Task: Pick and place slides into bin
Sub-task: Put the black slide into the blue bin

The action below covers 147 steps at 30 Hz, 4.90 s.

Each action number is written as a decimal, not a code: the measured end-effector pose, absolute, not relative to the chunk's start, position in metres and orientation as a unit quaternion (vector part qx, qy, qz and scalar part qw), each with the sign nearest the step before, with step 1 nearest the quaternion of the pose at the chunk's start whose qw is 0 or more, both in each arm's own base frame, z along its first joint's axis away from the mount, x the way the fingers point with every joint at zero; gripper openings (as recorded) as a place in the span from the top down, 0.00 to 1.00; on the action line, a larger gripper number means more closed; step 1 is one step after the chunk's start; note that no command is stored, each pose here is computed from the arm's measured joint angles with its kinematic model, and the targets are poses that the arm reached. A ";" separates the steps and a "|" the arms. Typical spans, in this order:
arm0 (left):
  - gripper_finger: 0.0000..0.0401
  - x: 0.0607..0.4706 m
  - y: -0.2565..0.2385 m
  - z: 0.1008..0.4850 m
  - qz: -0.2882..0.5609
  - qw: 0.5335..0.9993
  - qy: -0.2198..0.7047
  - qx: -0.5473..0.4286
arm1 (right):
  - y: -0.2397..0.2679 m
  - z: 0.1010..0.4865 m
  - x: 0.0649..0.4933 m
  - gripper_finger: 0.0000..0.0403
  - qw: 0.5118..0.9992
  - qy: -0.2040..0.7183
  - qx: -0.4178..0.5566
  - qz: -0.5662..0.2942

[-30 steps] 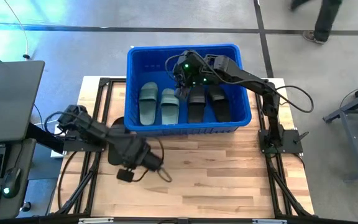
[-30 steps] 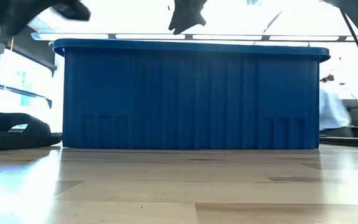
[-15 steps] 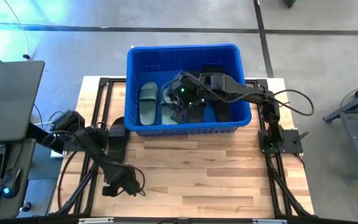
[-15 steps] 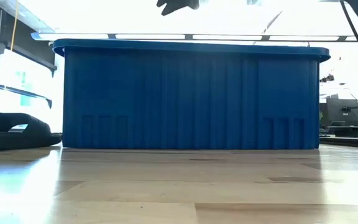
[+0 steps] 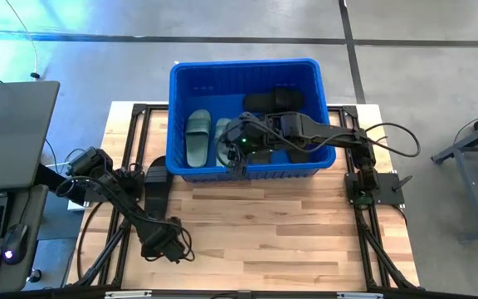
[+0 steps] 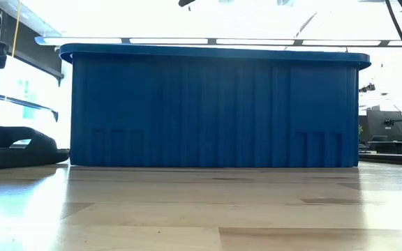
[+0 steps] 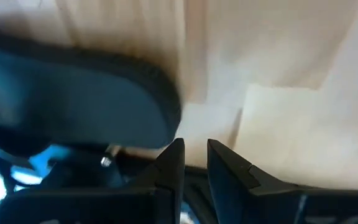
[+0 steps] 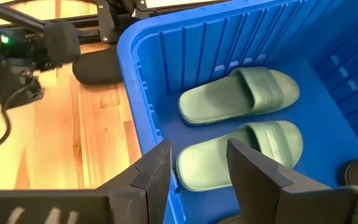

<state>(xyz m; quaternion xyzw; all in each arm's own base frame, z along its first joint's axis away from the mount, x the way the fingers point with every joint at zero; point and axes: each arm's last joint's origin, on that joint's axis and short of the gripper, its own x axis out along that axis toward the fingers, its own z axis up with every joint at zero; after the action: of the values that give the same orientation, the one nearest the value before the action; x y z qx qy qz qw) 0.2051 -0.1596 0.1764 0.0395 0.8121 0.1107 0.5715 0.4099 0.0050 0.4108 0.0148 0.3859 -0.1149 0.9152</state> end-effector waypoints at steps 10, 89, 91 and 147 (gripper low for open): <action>0.86 0.206 -0.154 0.177 0.193 0.603 0.772 0.064 | 0.014 0.408 0.406 0.64 0.907 0.408 0.001 -0.104; 0.52 0.187 -0.139 0.124 0.291 0.641 0.708 -0.050 | 0.024 0.405 0.403 0.65 0.899 0.427 -0.048 -0.081; 0.59 0.186 -0.137 0.125 0.296 0.638 0.711 -0.030 | 0.024 0.405 0.403 0.65 0.899 0.427 -0.049 -0.084; 0.94 0.279 -0.072 0.468 0.208 0.872 0.402 0.188 | 0.050 0.493 0.254 0.65 0.905 0.381 -0.052 -0.183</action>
<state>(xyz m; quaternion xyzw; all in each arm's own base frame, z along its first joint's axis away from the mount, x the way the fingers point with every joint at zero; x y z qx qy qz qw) 0.2788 -0.0724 0.4679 0.1881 0.4016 0.2082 0.8718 0.2543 0.0502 0.4927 -0.0521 0.3808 -0.1831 0.9049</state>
